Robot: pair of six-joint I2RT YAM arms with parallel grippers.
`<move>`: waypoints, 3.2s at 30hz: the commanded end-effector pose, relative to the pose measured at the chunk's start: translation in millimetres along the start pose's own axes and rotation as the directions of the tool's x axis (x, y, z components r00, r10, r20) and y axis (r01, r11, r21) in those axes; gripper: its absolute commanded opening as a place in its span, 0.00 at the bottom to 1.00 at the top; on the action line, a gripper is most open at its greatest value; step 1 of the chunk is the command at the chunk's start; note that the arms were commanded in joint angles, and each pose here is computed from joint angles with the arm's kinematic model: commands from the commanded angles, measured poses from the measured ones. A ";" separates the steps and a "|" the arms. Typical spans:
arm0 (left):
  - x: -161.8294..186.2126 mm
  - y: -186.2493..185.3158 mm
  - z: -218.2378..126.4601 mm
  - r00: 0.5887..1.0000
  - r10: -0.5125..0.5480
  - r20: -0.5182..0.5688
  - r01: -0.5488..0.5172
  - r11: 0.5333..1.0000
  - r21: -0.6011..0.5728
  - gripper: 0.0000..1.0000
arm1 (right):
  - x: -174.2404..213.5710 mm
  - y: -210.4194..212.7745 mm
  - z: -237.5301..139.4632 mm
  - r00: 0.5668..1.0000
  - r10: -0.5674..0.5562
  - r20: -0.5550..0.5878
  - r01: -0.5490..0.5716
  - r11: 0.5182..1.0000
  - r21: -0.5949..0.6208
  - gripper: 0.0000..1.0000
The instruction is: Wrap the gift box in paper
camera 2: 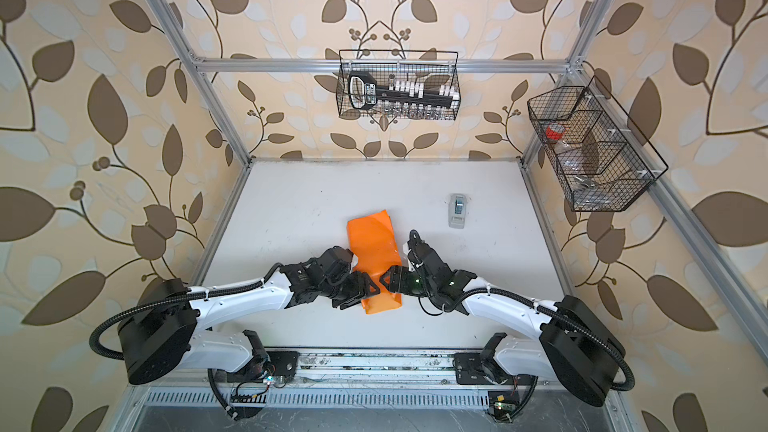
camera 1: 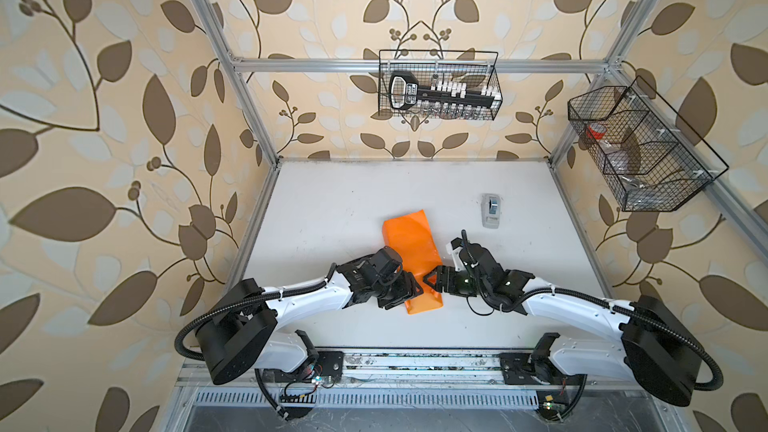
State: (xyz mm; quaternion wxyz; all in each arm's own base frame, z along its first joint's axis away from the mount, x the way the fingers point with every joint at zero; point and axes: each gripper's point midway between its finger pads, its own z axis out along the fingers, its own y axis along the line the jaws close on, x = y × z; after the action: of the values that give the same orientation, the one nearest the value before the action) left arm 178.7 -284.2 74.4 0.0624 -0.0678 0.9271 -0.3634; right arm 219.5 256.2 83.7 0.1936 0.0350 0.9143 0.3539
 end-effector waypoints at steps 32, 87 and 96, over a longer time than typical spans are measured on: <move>-54.4 -13.7 -15.9 0.949 -0.204 0.242 0.164 0.970 0.177 0.64 | -35.2 18.4 -3.2 0.931 0.344 0.119 -0.300 0.910 -0.287 0.87; -74.7 -0.9 -3.3 0.900 -0.361 0.245 0.310 0.924 0.223 0.42 | -12.3 -58.1 -10.0 0.991 -0.089 0.100 0.074 0.987 0.141 0.00; -74.9 0.0 -4.2 0.899 -0.361 0.249 0.311 0.925 0.217 0.42 | -20.6 -23.3 14.0 0.988 -0.102 0.115 0.092 0.992 0.087 0.00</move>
State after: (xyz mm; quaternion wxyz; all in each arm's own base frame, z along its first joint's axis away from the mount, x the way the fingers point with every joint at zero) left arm 243.2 -273.4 79.4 0.1196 -0.2626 0.8556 -0.4298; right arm 229.8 229.3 46.9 0.2342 0.0144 0.9305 0.2814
